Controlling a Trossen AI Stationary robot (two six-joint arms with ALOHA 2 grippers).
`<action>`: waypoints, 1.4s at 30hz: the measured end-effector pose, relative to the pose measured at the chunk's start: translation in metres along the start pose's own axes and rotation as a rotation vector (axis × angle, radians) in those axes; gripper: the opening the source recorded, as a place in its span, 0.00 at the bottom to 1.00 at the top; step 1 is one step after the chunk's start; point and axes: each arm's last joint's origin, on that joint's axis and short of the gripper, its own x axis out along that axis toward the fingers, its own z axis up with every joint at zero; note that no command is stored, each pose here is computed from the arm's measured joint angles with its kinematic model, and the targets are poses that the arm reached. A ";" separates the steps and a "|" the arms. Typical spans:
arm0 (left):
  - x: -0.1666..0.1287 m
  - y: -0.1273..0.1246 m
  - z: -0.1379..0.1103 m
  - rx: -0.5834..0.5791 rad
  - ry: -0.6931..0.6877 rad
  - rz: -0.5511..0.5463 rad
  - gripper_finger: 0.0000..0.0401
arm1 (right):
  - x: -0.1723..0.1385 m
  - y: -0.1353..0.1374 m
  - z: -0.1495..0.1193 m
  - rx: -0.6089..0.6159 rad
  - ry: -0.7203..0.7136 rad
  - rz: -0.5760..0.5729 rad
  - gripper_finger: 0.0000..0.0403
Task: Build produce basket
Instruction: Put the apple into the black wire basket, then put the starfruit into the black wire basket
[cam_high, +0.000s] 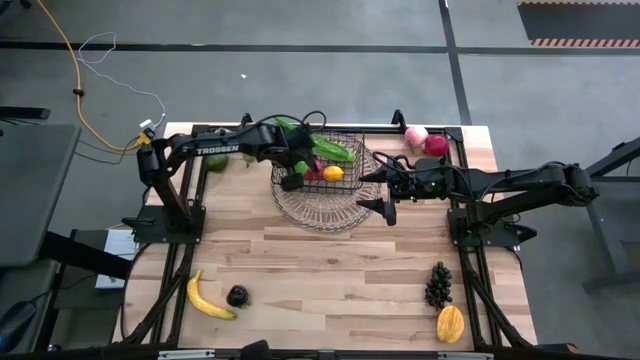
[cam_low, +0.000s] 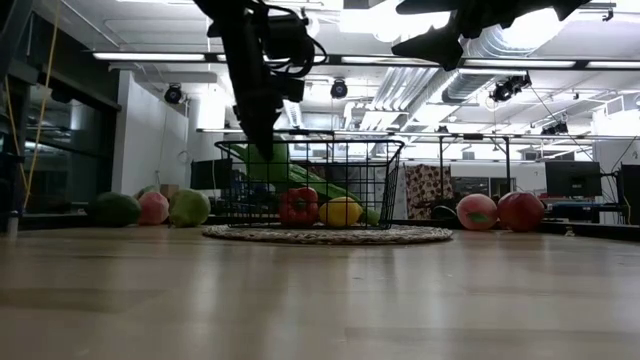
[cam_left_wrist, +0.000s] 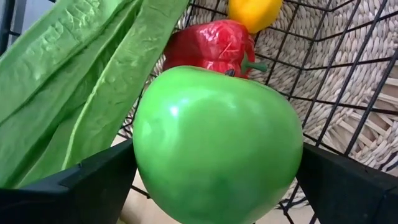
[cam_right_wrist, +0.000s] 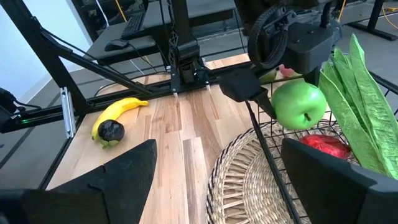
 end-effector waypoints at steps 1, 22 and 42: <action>0.000 0.001 0.000 -0.001 0.002 -0.001 1.00 | 0.000 0.000 0.000 0.000 0.000 0.000 0.83; -0.073 -0.002 0.006 -0.057 -0.152 -0.120 1.00 | 0.000 0.000 0.000 -0.003 0.000 0.000 0.83; -0.133 -0.077 -0.128 -0.333 -1.179 -0.479 1.00 | 0.000 0.000 0.002 0.079 -0.017 0.004 0.83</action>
